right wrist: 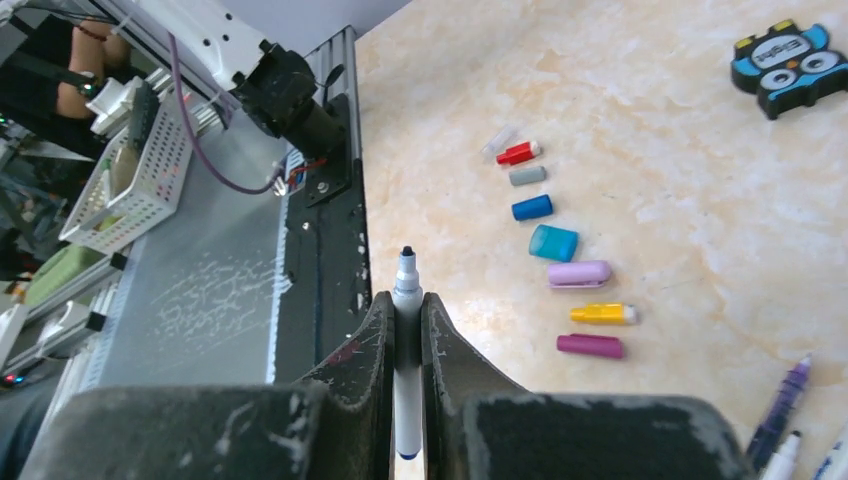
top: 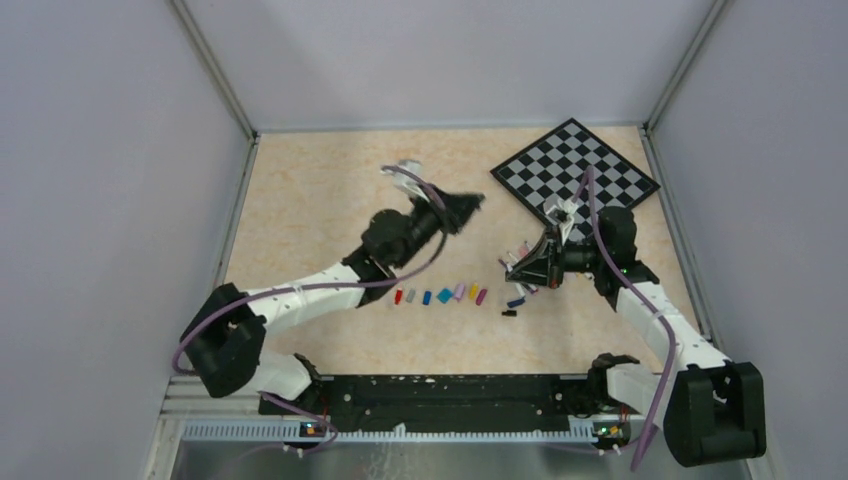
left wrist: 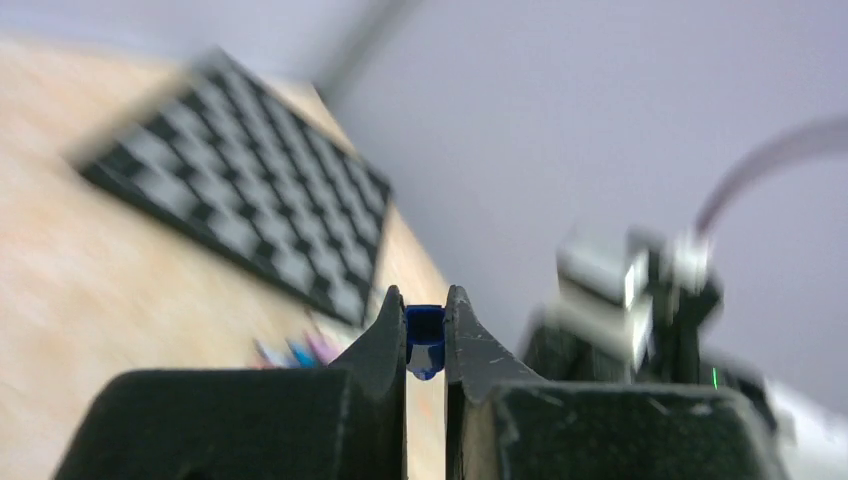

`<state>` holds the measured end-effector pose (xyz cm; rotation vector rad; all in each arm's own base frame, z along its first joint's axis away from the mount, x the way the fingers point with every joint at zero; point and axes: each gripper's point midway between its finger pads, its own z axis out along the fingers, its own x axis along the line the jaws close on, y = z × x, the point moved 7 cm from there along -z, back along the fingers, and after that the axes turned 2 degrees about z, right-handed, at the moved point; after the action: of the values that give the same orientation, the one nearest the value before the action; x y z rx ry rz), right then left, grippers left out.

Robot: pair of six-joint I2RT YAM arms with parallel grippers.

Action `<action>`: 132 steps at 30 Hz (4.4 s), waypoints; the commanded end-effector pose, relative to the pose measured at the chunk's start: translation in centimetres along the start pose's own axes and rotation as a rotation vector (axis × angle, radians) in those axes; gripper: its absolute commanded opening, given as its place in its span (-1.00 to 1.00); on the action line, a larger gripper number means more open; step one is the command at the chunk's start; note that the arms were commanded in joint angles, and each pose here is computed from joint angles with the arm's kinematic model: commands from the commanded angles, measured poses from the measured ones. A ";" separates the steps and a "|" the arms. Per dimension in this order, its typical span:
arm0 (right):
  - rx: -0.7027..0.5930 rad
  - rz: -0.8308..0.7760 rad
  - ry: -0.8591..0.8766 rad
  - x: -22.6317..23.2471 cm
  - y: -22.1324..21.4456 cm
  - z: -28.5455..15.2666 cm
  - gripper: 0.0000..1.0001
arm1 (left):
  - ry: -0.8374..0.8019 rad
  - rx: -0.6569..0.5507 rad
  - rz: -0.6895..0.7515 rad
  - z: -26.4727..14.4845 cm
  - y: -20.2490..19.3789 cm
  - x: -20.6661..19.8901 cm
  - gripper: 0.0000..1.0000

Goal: Open the pen caps
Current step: Open the pen cap from the pen, then place the pen cap at the center of the board, then place the pen at the center of the board.

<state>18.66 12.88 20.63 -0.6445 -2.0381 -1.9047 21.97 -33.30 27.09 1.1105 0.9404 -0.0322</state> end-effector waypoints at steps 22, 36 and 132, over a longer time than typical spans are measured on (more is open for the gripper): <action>-0.031 -0.184 -0.592 -3.7 1.5 -9.8 -1.00 | -0.004 0.159 0.080 -15.1 -0.4 3.8 -1.00; -0.039 -0.133 -0.748 -5.0 0.8 -12.3 -1.00 | 0.002 0.433 -0.036 -13.3 -7.2 4.6 -1.00; 0.573 -0.013 -1.085 -15.0 -1.0 -23.2 -0.98 | 0.082 0.251 0.223 -12.5 -4.2 5.8 0.97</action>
<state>27.27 -9.75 14.26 -1.7368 -2.8452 -0.9602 16.53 -23.28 16.59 1.5435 0.9851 0.1225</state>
